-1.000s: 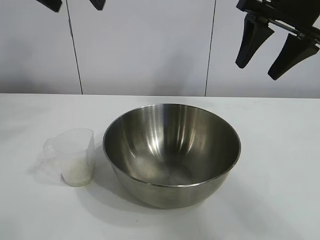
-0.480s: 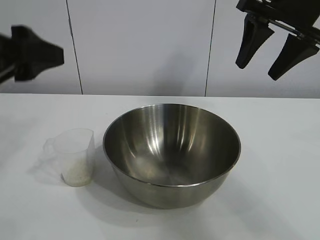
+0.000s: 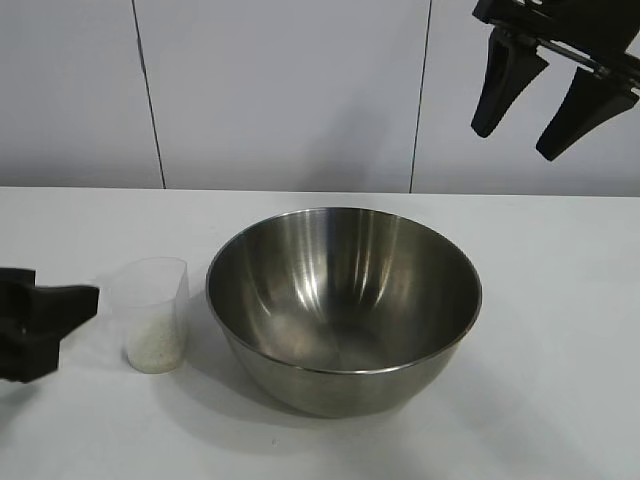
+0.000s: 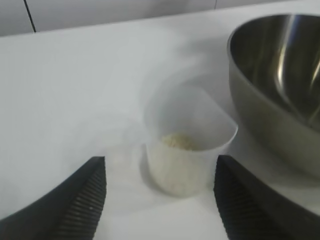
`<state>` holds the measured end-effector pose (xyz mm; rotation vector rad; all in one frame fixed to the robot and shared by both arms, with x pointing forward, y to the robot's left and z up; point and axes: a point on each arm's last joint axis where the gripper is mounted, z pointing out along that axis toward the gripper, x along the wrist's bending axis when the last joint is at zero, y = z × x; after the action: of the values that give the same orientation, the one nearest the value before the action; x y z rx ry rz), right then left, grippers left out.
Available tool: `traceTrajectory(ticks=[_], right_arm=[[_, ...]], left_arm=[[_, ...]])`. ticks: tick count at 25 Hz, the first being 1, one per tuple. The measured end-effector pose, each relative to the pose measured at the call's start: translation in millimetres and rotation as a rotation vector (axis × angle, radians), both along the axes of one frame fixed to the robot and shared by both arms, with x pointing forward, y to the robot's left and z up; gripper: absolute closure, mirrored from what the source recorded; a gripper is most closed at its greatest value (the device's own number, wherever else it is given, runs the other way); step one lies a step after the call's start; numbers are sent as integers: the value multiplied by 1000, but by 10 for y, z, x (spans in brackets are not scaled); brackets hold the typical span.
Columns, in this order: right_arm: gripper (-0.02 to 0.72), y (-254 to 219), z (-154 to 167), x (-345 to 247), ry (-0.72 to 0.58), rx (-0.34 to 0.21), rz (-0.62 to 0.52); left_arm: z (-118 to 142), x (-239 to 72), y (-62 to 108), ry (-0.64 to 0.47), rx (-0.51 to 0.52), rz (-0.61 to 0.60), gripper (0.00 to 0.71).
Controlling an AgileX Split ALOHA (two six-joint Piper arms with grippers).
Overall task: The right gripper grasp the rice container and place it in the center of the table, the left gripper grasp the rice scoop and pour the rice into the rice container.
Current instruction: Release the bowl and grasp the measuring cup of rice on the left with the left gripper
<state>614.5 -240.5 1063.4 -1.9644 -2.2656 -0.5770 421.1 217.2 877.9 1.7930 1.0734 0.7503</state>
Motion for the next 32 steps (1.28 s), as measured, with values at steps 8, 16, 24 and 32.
traceTrajectory(ticks=[8,16,24,32], right_arm=[[239,-1,5,24,-26,0,-9],[239,-1,5,24,-26,0,-9],[239,-1,5,24,-26,0,-9],[239,-2,4,24,-26,-1,-9]], left_arm=[[-94,30,91,5,87,80,259],[-226,116,48,62,43,107,259],[-239,60,21,160,-148,159,259],[-245,45,51,186,-165,94,260]])
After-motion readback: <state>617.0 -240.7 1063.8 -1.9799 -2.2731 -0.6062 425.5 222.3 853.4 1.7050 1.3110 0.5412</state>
